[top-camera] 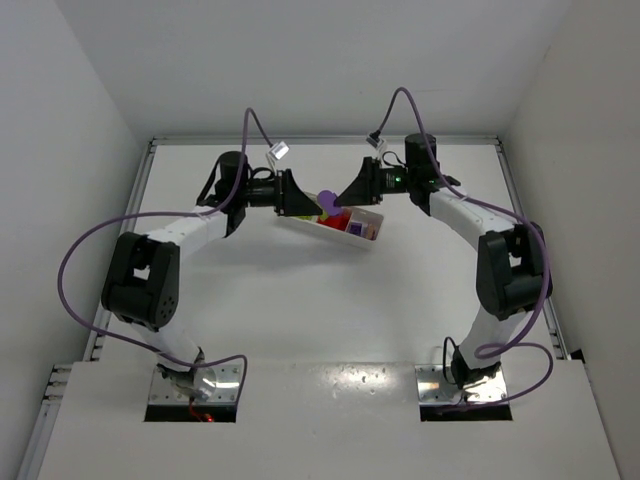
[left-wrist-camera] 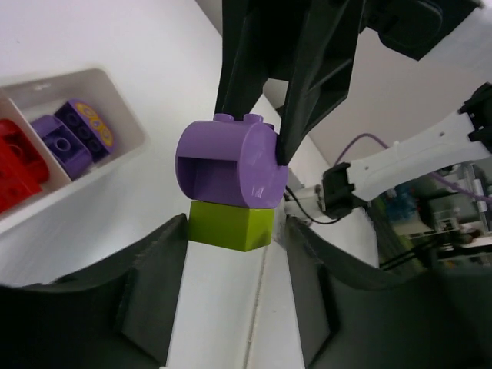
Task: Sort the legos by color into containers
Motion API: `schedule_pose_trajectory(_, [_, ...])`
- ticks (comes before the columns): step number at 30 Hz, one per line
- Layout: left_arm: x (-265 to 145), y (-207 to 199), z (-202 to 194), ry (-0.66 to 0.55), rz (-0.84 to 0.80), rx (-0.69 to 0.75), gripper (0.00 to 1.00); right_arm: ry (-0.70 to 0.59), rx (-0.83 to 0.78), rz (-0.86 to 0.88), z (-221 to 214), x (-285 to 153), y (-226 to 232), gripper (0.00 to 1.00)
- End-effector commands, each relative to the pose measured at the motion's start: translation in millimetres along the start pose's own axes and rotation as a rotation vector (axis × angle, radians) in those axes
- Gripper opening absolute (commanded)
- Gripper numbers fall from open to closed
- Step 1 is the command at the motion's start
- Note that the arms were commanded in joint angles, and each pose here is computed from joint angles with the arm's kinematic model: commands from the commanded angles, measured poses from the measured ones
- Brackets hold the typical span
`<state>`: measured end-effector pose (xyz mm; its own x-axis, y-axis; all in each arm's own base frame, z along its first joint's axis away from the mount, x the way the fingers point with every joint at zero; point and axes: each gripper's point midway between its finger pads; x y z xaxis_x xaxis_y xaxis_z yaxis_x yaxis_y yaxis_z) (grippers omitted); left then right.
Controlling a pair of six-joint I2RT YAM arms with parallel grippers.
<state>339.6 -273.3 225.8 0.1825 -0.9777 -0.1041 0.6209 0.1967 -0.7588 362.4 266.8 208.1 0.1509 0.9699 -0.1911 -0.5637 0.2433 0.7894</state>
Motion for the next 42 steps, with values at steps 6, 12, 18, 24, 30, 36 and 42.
schedule_pose_trajectory(6, [3.9,-16.6,-1.3,0.056,-0.114,0.040,0.27,-0.020,-0.070,0.037,15.3,2.2,13.6,0.00])
schedule_pose_trajectory(12, [-0.4,-15.6,-15.9,0.075,-0.113,0.031,0.06,-0.074,-0.077,-0.001,32.3,-15.6,1.5,0.00])
schedule_pose_trajectory(18, [-17.2,2.4,-40.0,0.117,-0.039,0.033,0.05,-0.156,-0.071,-0.070,51.3,-48.6,-15.7,0.00])
schedule_pose_trajectory(24, [-32.2,58.6,-13.0,0.027,0.304,0.128,0.05,-0.178,-0.081,-0.189,42.9,-79.1,-40.6,0.00])
schedule_pose_trajectory(30, [-46.8,146.1,28.3,-0.008,0.761,0.139,0.14,-0.120,-0.113,-0.348,10.3,-90.9,-62.4,0.00])
schedule_pose_trajectory(36, [-36.2,172.5,31.7,0.006,0.851,0.145,0.20,-0.125,-0.138,-0.418,6.1,-99.3,-63.0,0.00])
schedule_pose_trajectory(42, [-24.2,193.0,25.7,0.037,0.875,0.145,0.21,-0.127,-0.170,-0.468,7.6,-105.2,-66.0,0.00])
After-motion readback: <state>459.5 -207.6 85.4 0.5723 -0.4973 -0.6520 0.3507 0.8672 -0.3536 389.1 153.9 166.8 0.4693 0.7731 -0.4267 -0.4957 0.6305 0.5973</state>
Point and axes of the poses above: each gripper's point midway between its finger pads, its own x axis out along the fingers, its own y axis along the line the jaws close on, z = x × y
